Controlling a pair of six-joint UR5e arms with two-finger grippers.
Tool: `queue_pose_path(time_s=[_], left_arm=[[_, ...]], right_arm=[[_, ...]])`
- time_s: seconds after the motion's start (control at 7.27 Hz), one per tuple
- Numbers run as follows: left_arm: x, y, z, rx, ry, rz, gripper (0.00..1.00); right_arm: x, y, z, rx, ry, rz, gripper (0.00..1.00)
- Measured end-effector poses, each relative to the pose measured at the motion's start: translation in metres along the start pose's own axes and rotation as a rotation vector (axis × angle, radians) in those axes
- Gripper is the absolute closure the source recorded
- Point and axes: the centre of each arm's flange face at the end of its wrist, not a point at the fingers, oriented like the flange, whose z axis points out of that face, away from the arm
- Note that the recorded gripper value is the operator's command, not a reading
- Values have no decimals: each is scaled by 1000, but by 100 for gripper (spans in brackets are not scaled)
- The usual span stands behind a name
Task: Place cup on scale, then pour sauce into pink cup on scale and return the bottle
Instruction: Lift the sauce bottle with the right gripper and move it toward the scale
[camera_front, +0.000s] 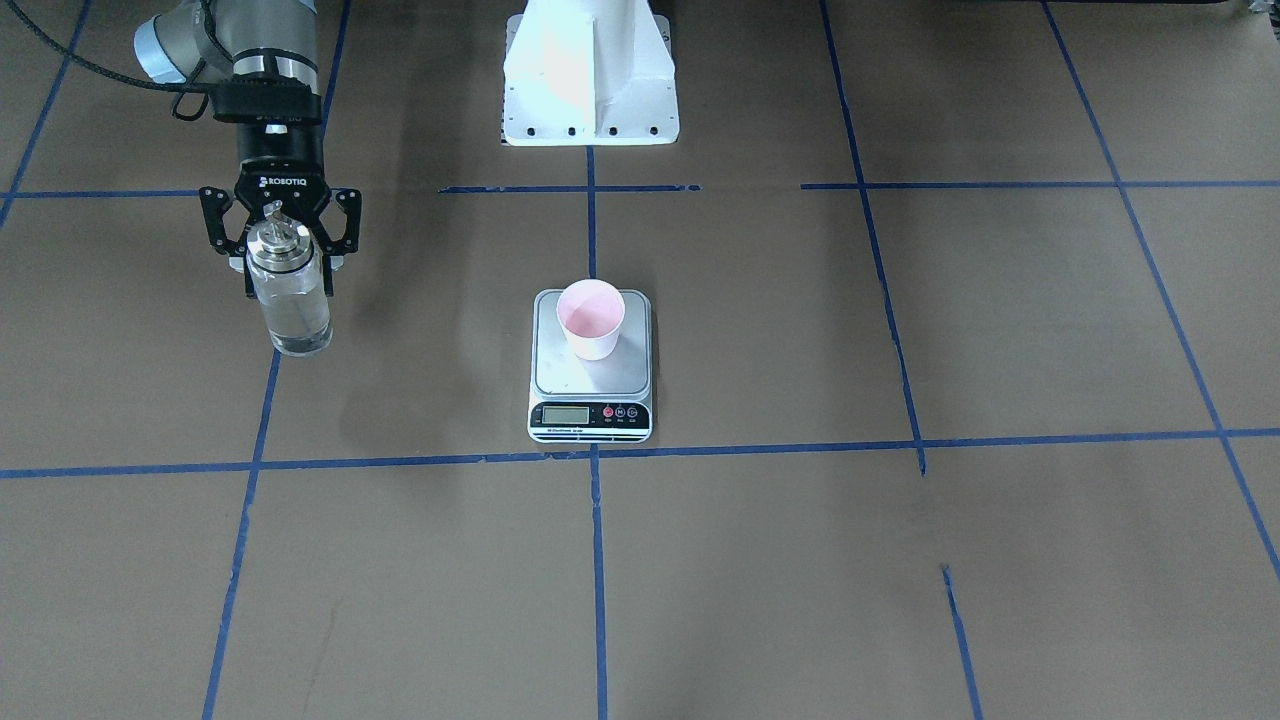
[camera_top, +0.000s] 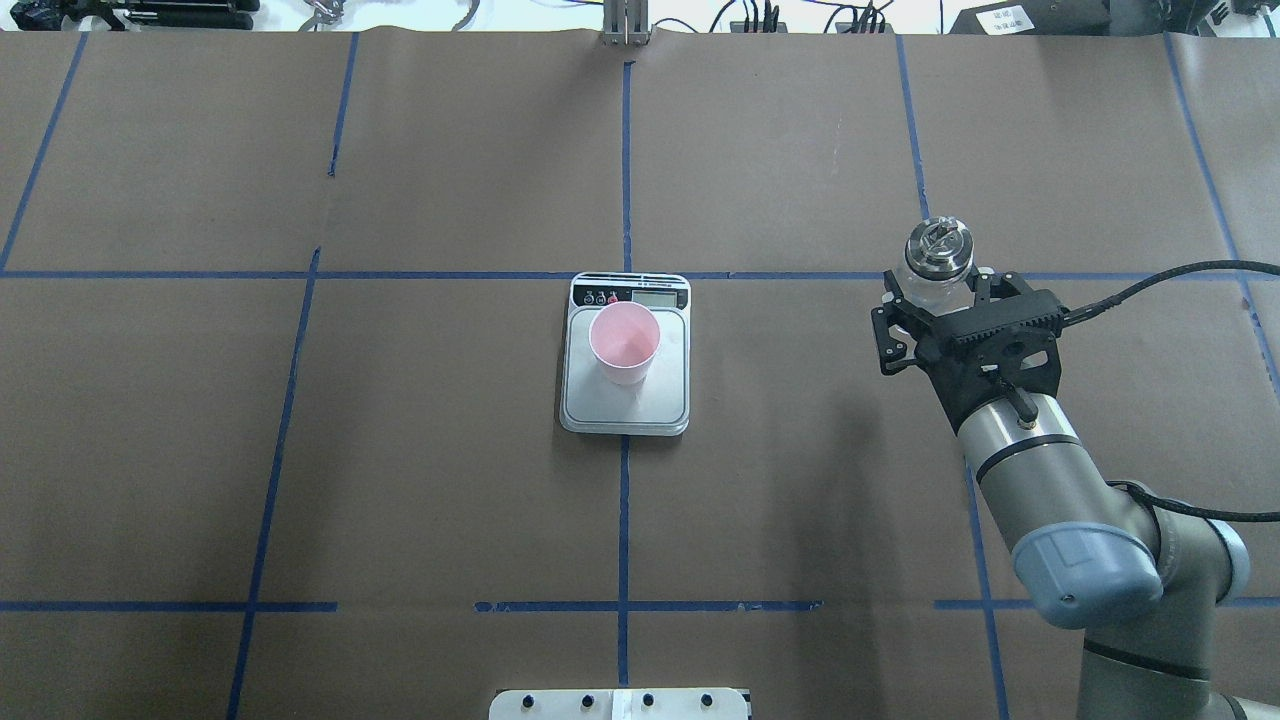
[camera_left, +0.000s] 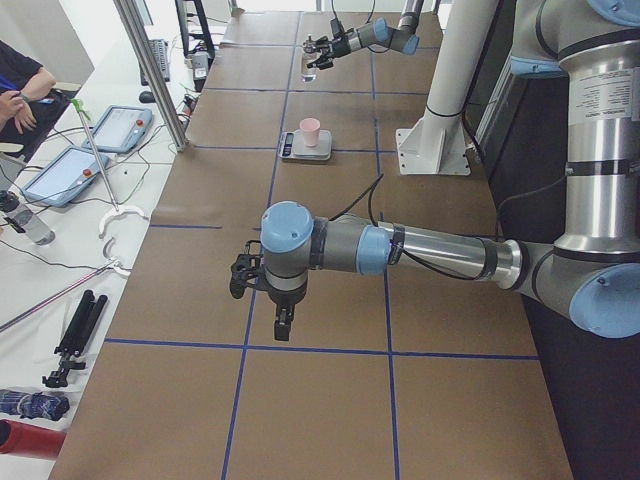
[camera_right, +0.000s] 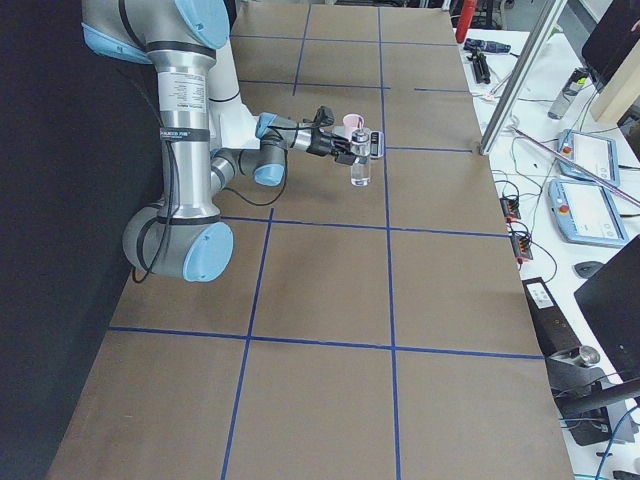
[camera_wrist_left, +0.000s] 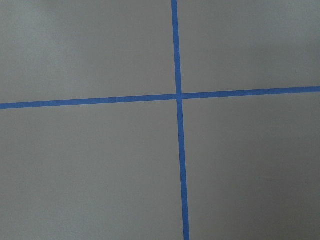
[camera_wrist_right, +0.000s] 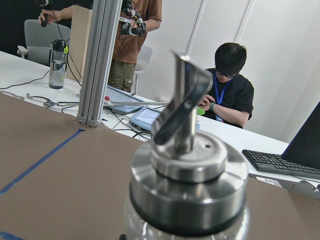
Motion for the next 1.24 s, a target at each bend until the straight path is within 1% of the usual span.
queue_pose_path(time_s=[0.41, 0.55, 0.69, 0.96, 1.24], left_arm=[[0, 0, 0, 0, 1, 0, 0], [0, 0, 0, 0, 0, -1, 0], [0, 0, 0, -1, 0, -1, 0], [-1, 1, 1, -3, 1, -3, 0], [-9, 12, 9, -20, 2, -18, 0]], right_arm=[[-1, 0, 2, 2, -5, -20, 100], [0, 3, 2, -2, -2, -45, 100], [0, 8, 5, -6, 11, -74, 100], [-19, 7, 16, -29, 60, -150, 100], [-51, -7, 27, -65, 136, -264, 100]])
